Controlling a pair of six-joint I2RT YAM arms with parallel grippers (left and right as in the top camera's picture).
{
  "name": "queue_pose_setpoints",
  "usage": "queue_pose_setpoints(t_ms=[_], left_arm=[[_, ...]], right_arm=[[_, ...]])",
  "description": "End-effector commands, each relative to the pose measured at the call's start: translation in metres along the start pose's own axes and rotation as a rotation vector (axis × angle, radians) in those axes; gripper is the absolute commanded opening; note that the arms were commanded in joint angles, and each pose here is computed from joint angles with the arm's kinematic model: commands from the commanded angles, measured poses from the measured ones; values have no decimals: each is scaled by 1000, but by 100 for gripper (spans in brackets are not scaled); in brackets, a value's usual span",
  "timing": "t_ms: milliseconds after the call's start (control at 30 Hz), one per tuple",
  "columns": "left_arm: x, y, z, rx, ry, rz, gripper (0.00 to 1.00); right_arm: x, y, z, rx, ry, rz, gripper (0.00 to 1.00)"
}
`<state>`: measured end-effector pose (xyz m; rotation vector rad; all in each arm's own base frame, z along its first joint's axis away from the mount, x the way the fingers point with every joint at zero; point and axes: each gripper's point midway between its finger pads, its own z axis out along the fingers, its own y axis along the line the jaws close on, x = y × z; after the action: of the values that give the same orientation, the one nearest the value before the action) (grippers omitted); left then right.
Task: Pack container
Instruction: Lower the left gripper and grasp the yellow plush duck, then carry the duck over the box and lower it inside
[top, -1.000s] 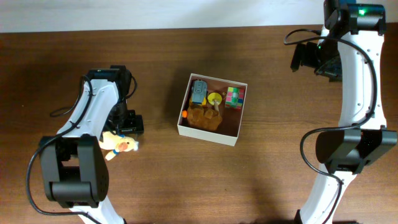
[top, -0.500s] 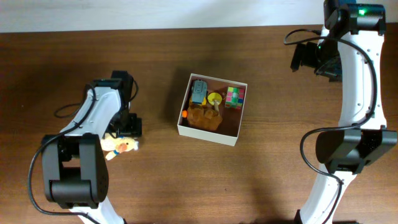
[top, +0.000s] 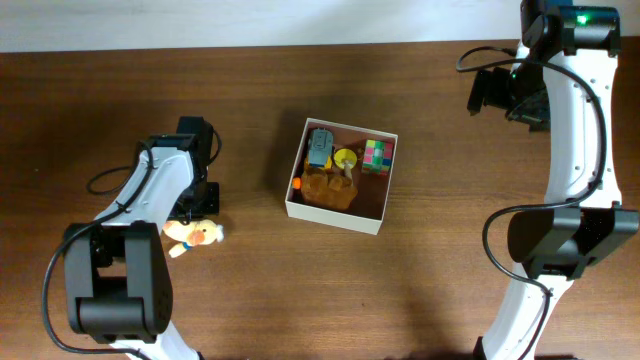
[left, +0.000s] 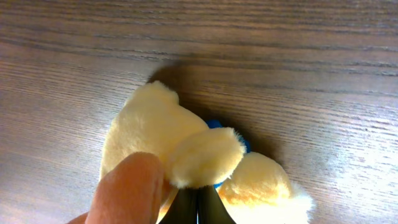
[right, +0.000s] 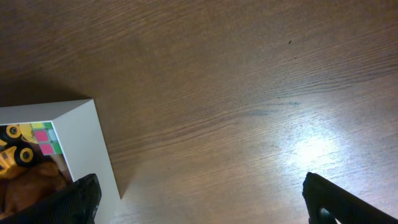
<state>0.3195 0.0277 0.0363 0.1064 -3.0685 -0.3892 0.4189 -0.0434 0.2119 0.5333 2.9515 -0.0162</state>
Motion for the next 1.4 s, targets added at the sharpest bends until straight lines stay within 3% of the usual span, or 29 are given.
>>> queue_pose_setpoints(t_ms=[0, 267, 600, 800, 1133, 1367], left_arm=[[7, -4, 8, 20, 29, -20, 2], [-4, -15, -5, 96, 7, -31, 2], [-41, -22, -84, 171, -103, -41, 2], [-47, -33, -100, 178, -138, -23, 2], [-59, -68, -167, 227, -271, 57, 2], [-59, -126, -226, 325, -419, 163, 2]], right_arm=[[-2, -4, -10, 5, -31, 14, 99], [-2, -4, -10, 5, -31, 14, 99], [-2, -4, -10, 5, -31, 14, 99], [-2, -4, -10, 5, -30, 14, 98], [-2, -4, -10, 5, -31, 14, 99], [-2, -4, -10, 5, -31, 14, 99]])
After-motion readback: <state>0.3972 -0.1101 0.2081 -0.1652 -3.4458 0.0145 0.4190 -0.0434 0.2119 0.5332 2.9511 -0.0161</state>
